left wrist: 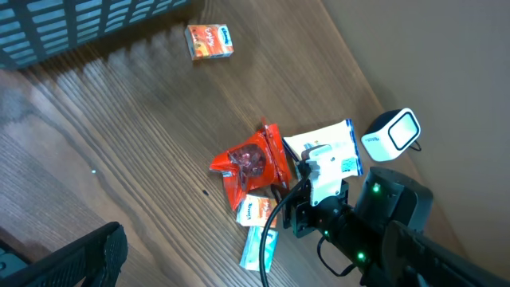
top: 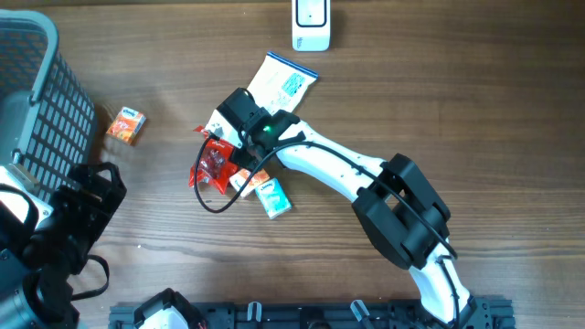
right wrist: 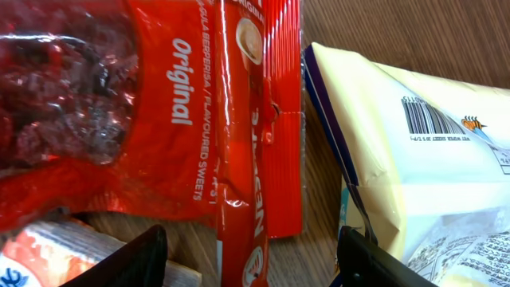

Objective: Scan the item barcode
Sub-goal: 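Lower the right gripper onto the red Nescafe stick in the pile, then close the right gripper on the red Nescafe stick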

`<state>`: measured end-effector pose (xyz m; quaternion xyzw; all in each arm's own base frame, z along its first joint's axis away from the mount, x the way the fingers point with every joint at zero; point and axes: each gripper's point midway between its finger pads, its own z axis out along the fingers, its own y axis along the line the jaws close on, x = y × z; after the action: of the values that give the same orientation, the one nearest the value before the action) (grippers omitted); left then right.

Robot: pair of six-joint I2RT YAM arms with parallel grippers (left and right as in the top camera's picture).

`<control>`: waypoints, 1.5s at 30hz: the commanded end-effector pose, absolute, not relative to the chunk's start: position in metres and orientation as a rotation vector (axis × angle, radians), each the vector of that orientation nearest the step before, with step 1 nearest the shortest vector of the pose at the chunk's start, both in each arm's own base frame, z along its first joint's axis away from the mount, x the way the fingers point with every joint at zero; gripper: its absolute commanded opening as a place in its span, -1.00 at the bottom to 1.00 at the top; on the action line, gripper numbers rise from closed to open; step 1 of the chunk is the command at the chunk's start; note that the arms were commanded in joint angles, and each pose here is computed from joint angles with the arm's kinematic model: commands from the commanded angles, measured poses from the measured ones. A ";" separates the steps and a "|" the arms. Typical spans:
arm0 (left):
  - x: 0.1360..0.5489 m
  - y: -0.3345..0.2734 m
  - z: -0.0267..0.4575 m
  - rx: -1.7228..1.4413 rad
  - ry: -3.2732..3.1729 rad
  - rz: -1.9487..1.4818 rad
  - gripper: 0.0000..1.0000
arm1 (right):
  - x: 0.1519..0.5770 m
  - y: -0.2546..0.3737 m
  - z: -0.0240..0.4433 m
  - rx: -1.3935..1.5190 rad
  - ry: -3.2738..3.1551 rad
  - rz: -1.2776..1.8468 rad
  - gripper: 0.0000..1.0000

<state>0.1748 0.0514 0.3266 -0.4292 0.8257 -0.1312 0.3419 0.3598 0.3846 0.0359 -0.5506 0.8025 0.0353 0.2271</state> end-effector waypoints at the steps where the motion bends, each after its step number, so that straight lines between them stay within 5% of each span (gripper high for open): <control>1: 0.174 0.054 0.329 -1.131 2.131 -0.333 1.00 | 0.363 0.379 0.018 -1.532 2.233 0.050 0.33; 11: 0.174 0.054 0.329 -1.131 2.131 -0.333 1.00 | 0.365 0.381 0.019 -1.485 2.251 0.064 -0.91; 19: 0.174 0.054 0.329 -1.131 2.131 -0.333 1.00 | 0.364 0.384 0.021 -1.346 2.338 0.120 -0.92; 28: 0.174 0.054 0.329 -1.131 2.131 -0.333 1.00 | 0.355 0.387 0.041 -1.295 2.411 0.545 -0.91; 37: 0.174 0.054 0.329 -1.131 2.131 -0.333 1.00 | 0.347 0.363 0.022 -1.366 2.493 0.494 -0.91; 39: 0.174 0.054 0.329 -1.131 2.131 -0.333 1.00 | 0.350 0.360 0.021 -1.369 2.490 0.449 -0.47; 45: 0.174 0.054 0.329 -1.131 2.131 -0.333 1.00 | 0.353 0.353 0.003 -1.402 2.505 0.380 -0.42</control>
<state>0.1748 0.0514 0.3266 -0.4293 0.8256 -0.1312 0.3419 0.3511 0.3552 0.0211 -0.4715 0.8592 0.1464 0.1342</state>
